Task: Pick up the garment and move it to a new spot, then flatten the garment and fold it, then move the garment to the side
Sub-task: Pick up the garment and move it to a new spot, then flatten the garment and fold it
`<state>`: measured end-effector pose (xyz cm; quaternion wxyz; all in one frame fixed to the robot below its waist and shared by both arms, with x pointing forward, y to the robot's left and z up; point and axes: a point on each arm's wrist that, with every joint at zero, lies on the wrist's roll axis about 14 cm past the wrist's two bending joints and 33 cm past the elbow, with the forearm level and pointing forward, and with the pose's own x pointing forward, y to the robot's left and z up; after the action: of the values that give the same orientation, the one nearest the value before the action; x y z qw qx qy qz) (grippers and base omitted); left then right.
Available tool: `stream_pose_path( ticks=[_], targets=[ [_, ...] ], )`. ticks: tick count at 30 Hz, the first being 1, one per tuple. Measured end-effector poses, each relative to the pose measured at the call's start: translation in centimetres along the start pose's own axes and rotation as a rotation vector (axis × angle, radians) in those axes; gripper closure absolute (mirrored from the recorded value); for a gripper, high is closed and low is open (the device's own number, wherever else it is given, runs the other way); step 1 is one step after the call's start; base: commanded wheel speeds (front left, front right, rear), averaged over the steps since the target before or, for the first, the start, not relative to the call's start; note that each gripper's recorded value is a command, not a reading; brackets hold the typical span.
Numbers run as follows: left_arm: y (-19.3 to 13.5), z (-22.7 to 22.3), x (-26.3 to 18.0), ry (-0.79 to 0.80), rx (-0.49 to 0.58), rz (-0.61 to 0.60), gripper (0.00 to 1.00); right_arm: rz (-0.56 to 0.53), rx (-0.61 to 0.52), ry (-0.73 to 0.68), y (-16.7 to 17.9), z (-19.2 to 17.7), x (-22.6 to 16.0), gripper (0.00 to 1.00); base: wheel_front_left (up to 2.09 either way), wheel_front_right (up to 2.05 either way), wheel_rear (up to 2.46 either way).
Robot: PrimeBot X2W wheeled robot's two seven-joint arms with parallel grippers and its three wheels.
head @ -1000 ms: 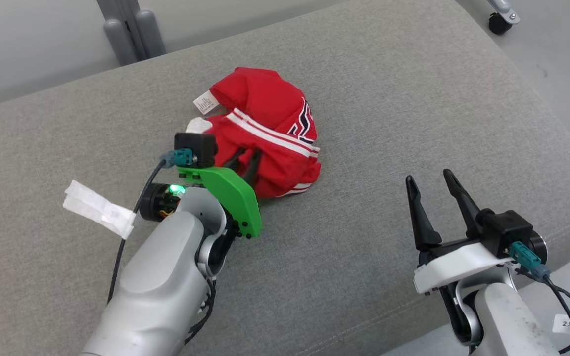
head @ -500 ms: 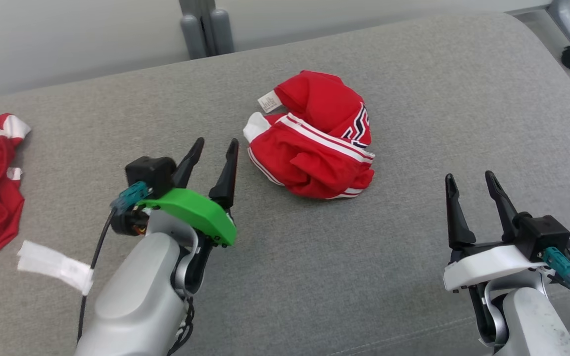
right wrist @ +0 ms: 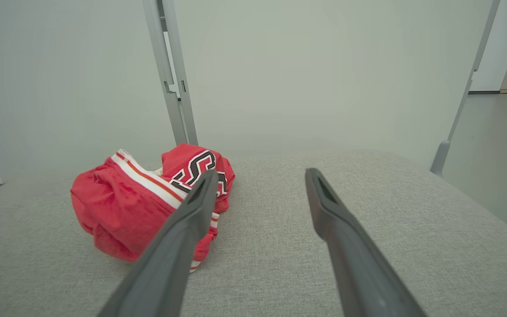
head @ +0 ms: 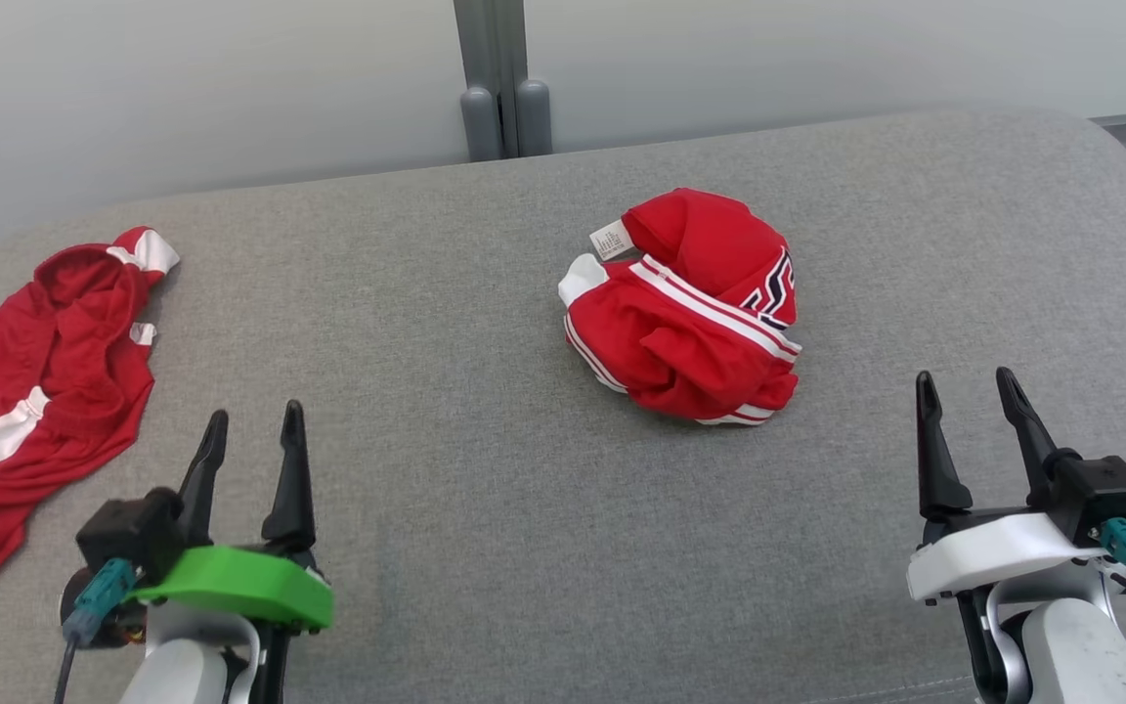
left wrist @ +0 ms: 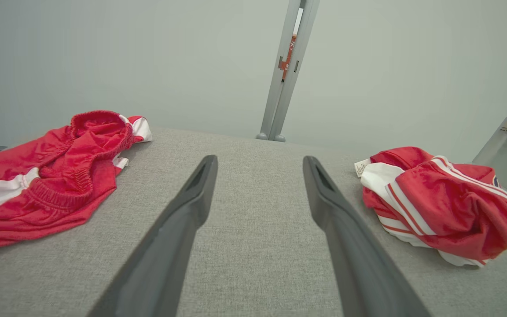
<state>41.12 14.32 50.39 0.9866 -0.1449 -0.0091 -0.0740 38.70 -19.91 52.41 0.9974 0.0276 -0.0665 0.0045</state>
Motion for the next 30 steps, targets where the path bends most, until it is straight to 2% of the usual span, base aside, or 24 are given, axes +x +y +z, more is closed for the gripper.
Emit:
stream_pose_path(
  ticks=[6,19,24,27,30],
  targets=[
    [2.3,-0.4,-3.0,-0.002,0.024,0.070,0.00,-0.013,-0.002,0.014,-0.4,-0.4,-0.5,0.00,0.00,0.00,0.00],
    [3.2,-1.2,-4.6,0.004,0.030,0.102,0.00,-0.005,0.008,0.048,-0.1,-1.5,-0.6,0.00,0.00,0.00,0.00],
    [3.5,-1.0,-4.8,-0.006,0.041,0.111,0.00,0.038,-0.005,0.047,1.3,-1.0,0.6,0.00,0.00,0.00,0.00],
    [3.6,-1.0,-4.8,-0.006,0.038,0.116,0.00,0.106,-0.021,0.056,3.5,-0.2,2.4,0.00,0.00,0.00,0.00],
    [3.7,-1.2,-4.8,-0.002,0.038,0.117,0.00,0.190,-0.028,0.139,6.4,-0.3,4.4,0.00,0.00,0.00,0.00]
  ],
)
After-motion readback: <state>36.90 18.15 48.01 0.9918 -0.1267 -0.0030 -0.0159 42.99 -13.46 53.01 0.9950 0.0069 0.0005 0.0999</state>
